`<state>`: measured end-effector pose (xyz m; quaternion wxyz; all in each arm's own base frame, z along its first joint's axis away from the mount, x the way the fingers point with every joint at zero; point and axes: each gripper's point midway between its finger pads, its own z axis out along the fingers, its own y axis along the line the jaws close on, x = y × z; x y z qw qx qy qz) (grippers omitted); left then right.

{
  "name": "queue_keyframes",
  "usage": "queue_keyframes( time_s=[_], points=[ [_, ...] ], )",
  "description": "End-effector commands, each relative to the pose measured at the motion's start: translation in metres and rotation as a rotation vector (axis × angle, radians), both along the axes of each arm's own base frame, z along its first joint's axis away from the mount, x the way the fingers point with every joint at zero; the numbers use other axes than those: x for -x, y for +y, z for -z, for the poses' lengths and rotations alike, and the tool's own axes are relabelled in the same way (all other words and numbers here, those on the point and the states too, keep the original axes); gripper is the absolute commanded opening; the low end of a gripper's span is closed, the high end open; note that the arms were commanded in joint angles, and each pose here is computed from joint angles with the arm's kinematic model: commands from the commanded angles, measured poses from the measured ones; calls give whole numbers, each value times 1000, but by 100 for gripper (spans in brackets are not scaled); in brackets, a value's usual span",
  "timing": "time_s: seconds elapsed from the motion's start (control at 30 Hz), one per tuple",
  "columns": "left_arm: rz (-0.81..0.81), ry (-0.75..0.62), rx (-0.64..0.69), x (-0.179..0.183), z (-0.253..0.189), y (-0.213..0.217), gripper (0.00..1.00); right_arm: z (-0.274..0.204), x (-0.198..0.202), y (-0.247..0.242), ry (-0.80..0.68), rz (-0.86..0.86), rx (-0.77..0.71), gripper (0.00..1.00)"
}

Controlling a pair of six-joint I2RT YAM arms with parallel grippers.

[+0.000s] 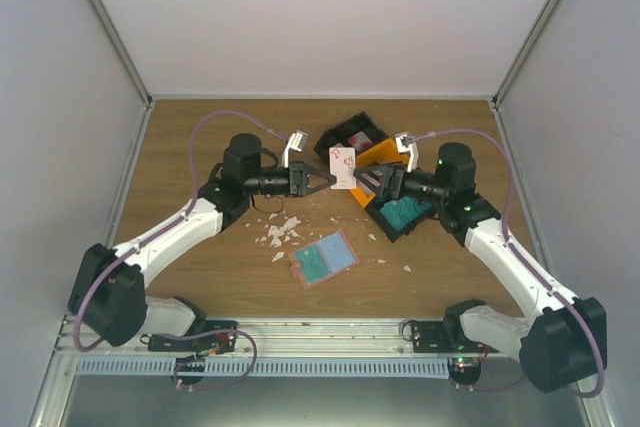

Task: Put the credit cards into the card holder
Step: Insert the credit card into the card holder.

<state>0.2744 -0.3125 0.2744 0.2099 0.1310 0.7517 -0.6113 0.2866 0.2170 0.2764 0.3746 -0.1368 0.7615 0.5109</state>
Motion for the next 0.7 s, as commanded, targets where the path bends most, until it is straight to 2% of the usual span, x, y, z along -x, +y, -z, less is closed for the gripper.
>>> queue_keyframes(
  time_s=[0.0,0.13,0.33,0.4,0.5,0.57,0.67],
  points=[
    [66,-86,106,29,-37,5,0,-18,18,21,2,-90,-90,74],
    [77,-88,128,40,-45,10,0,-36,41,40,-15,-225,-176,61],
    [92,-85,139,47,-49,12,0,-40,53,55,8,-297,-207,18],
    [100,-81,138,51,-46,13,4,-41,51,56,10,-287,-199,3],
    [103,-87,126,53,-40,15,21,-38,51,56,21,-287,-187,1],
    [115,-94,116,55,-35,16,25,-33,54,57,38,-306,-178,1],
    [105,-101,104,54,-30,17,23,-20,63,59,80,-352,-140,1]
  ],
)
